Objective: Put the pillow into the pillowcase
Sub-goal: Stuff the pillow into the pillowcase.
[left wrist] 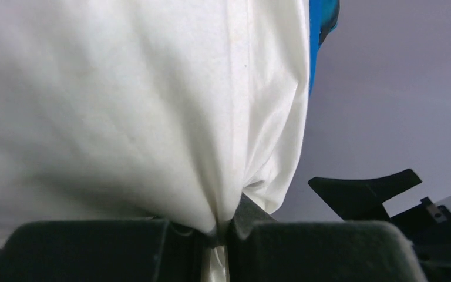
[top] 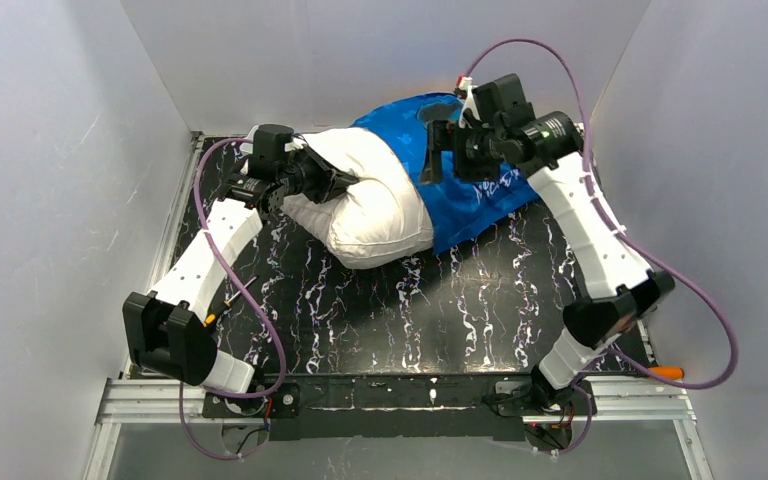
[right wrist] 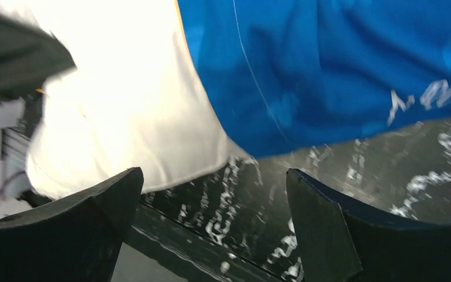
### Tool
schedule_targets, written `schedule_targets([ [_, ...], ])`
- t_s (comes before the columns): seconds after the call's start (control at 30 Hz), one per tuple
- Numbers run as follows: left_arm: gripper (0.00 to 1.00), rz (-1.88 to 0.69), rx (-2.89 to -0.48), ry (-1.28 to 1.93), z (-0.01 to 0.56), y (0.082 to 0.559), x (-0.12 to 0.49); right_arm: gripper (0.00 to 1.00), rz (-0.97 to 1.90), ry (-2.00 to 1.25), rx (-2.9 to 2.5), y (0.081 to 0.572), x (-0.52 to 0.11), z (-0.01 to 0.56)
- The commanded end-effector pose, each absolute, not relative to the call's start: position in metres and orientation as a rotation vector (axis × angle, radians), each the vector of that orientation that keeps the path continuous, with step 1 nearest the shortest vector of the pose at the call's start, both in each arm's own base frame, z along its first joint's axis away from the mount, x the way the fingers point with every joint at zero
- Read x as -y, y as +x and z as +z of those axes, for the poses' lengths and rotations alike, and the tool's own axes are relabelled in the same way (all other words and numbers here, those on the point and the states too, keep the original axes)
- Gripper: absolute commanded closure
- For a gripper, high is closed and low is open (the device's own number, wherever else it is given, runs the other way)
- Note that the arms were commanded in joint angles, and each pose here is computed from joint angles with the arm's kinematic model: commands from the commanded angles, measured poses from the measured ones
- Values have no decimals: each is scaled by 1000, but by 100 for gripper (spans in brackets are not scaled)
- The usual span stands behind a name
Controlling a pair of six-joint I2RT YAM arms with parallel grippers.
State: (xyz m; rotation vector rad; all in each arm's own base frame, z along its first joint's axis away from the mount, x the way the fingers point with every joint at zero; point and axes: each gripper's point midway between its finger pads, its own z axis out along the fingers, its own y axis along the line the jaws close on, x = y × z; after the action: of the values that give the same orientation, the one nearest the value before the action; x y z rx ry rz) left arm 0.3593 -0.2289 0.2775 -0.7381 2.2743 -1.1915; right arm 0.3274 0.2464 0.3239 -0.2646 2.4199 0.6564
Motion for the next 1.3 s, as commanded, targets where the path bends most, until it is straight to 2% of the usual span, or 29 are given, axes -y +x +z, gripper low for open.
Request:
schedule_targets([
  [0.0,100,-1280,-2179,-657,303,363,234,0,413,-375,-2543,303,-206,284],
  [0.2,100,-1311,-2198,-649,301,358,238,0,388,-375,-2608,291,-199,229],
  [0.47,100,-1335,-2205,-627,304,350,239,2,95,-298,-2495,366,-190,209],
  [0.53,100,-1334,-2207,-629,303,348,238,10,20,-312,-2451,384,-186,210],
  [0.57,100,-1331,-2206,-630,303,347,237,17,-4,-327,-2435,389,-184,211],
  [0.6,100,-1331,-2206,-634,303,346,237,29,-22,-341,-2428,394,-183,212],
  [0.67,100,-1328,-2204,-636,303,346,236,58,-40,-354,-2438,397,-180,215],
  [0.7,100,-1327,-2207,-637,302,345,236,68,-40,-361,-2447,395,-179,218],
  [0.77,100,-1315,-2217,-639,299,345,235,82,51,-402,-2458,384,-188,229],
  [0.97,100,-1302,-2279,-666,283,346,238,95,506,-509,-2362,337,-230,293],
  [1.27,100,-1292,-2311,-711,271,359,249,99,1389,-556,-2102,309,-334,385],
])
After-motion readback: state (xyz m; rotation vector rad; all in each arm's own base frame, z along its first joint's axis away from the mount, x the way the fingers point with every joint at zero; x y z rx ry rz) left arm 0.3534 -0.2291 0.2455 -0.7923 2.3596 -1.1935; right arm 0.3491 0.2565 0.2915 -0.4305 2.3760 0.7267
